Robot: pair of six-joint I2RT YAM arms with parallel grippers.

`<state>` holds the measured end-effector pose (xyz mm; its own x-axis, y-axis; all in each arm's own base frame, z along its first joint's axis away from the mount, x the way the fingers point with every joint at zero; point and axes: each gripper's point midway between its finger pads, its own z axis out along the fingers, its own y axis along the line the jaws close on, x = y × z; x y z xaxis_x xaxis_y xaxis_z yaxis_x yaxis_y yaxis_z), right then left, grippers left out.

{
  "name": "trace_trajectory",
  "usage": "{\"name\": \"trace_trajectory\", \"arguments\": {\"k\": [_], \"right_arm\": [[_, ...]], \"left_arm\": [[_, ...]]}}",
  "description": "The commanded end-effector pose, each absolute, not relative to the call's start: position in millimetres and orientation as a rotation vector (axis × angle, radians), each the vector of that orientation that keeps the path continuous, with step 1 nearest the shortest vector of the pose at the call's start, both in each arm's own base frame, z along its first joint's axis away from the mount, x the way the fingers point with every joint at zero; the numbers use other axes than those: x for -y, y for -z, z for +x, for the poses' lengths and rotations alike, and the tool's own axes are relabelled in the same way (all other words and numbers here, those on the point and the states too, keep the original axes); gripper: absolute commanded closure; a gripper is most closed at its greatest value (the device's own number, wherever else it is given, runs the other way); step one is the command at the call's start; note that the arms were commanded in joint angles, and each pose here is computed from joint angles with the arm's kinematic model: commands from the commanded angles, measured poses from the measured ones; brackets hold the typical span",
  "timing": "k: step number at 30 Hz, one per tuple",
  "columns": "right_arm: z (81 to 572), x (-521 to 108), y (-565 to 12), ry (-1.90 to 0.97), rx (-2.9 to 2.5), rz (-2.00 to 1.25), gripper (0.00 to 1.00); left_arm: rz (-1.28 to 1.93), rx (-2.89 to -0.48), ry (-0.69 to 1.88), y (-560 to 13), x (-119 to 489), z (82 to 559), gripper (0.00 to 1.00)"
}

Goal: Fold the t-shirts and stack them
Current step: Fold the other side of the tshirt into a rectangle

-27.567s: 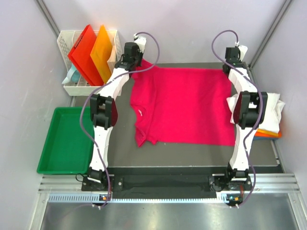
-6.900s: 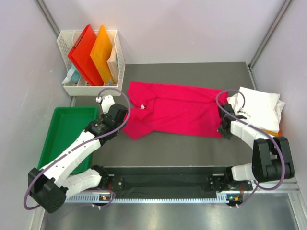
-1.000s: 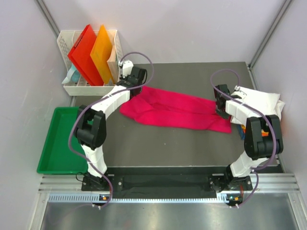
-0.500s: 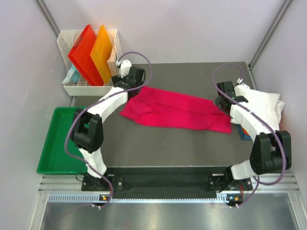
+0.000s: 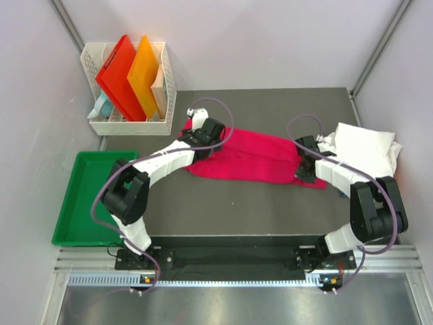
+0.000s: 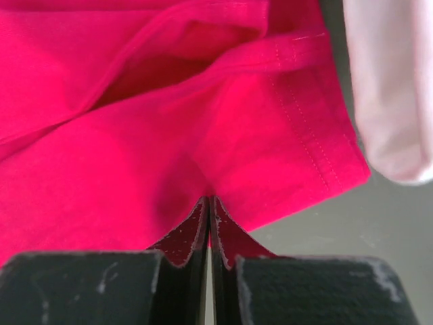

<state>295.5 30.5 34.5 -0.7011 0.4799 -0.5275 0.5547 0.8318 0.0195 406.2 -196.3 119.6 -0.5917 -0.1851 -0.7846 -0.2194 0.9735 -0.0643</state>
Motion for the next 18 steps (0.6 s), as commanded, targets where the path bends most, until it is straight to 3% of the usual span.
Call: {"name": "trace_trajectory", "arguments": {"k": [1, 18], "right_arm": [[306, -24, -29, 0.154, -2.460, 0.857, 1.00], [227, -33, 16, 0.105, -2.702, 0.949, 1.00]], "left_arm": [[-0.317, -2.289, 0.025, -96, 212, 401, 0.17], [-0.345, -2.436, -0.120, -48, 190, 366, 0.17]]}}
